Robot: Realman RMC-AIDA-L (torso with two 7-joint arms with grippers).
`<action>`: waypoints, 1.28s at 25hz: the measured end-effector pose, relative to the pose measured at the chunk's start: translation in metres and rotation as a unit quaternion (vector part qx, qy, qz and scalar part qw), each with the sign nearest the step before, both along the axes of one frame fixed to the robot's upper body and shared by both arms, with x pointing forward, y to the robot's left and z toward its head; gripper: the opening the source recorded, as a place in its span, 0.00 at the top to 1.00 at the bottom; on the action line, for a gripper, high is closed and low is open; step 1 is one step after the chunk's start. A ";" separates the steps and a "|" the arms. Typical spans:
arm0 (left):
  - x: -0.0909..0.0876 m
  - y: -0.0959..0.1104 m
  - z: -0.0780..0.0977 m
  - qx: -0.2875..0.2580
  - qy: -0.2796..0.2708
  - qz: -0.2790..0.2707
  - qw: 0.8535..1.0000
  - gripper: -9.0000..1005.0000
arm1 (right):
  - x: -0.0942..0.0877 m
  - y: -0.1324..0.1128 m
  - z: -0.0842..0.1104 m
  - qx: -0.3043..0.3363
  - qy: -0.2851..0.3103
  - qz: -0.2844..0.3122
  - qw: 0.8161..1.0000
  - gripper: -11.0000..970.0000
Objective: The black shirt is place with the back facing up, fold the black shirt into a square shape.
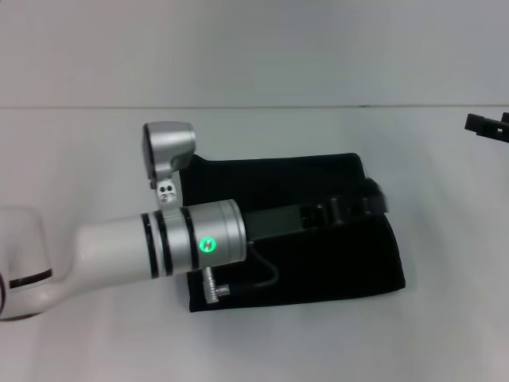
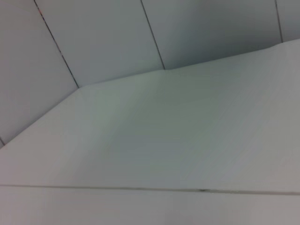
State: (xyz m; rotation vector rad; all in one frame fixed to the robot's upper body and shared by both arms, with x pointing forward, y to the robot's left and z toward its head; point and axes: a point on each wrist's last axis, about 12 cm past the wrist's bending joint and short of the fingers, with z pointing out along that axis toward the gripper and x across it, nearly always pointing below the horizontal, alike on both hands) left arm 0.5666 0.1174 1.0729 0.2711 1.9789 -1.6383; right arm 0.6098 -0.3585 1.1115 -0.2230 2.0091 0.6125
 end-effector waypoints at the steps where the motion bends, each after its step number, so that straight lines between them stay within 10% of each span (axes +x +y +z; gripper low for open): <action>1: 0.000 -0.001 0.000 0.000 -0.002 -0.003 1.000 0.87 | 0.000 0.001 -0.001 -0.001 0.002 0.001 1.000 0.06; 12: -0.003 -0.019 0.015 -0.027 -0.027 -0.054 0.998 0.62 | -0.006 0.008 -0.001 0.027 0.063 0.039 0.997 0.06; 32: -0.004 0.094 0.022 0.148 -0.264 -0.100 0.948 0.05 | -0.006 0.075 -0.008 0.110 0.255 0.143 0.950 0.06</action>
